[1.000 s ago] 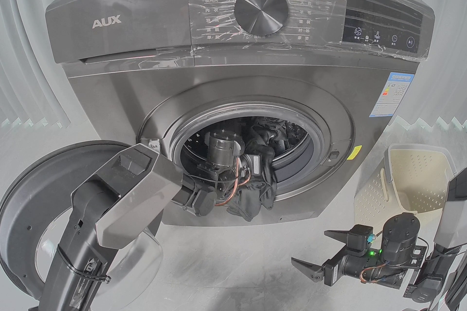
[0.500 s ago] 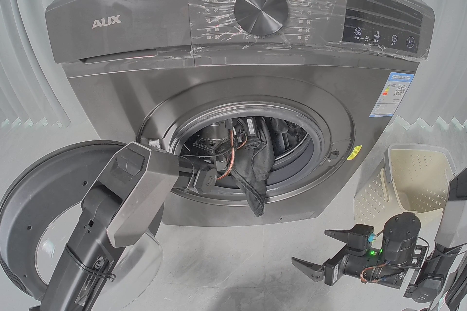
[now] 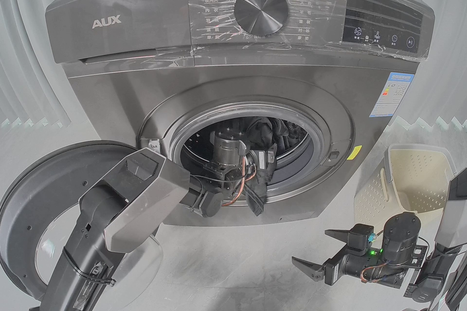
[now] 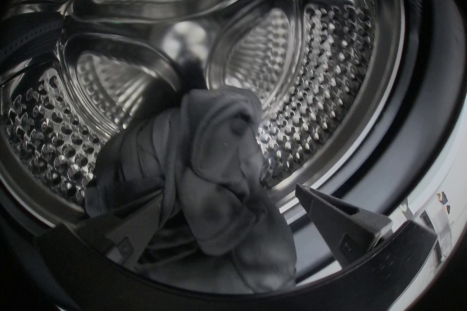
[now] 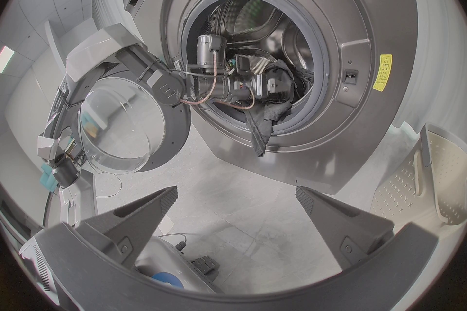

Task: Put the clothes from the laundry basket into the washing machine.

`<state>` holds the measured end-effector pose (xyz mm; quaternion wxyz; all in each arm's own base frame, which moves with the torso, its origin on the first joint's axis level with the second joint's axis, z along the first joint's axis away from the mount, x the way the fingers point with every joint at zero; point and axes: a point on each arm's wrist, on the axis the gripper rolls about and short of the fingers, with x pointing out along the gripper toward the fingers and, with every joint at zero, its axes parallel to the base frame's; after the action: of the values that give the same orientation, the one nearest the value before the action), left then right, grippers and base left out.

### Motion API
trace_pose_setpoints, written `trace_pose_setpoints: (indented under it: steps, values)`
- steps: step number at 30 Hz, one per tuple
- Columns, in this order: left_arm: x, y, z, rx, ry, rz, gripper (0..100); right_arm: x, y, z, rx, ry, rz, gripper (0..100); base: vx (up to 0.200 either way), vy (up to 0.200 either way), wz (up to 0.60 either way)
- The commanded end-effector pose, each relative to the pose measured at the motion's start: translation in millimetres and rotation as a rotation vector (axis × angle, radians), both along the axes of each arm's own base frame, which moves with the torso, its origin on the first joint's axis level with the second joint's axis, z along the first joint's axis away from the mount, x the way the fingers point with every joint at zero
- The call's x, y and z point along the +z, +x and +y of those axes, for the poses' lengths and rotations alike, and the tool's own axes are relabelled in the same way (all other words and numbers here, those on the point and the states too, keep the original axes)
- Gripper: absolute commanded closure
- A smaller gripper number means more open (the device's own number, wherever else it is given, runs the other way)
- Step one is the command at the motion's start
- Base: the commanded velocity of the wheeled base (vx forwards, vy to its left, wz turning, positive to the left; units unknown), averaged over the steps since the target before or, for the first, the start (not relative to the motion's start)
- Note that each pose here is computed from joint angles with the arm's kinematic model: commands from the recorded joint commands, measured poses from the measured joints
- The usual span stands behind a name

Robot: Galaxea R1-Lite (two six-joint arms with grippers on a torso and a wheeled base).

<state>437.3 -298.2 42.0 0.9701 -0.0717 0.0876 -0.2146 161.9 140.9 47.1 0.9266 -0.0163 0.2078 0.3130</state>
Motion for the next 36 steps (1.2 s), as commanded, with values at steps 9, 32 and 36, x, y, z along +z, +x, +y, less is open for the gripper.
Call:
trace_pose_setpoints:
  steps: [9, 32, 36]
  values:
    - [-31.1, -13.4, 6.1, -0.039, 0.109, 0.079, 0, -1.4, -2.6, -2.7, -0.001, -0.01, 0.011, 0, 0.0, 0.0, 0.0]
    - [23.6, 39.3, 19.7, 0.109, -0.042, -0.144, 100, -0.7, -1.9, -1.2, 0.002, -0.005, 0.005, 0, 0.0, 0.0, 0.0]
    - [20.0, 49.4, 26.2, 0.146, -0.05, -0.164, 100, -0.5, -1.7, -1.0, 0.002, -0.004, 0.004, 0, 0.0, 0.0, 0.0]
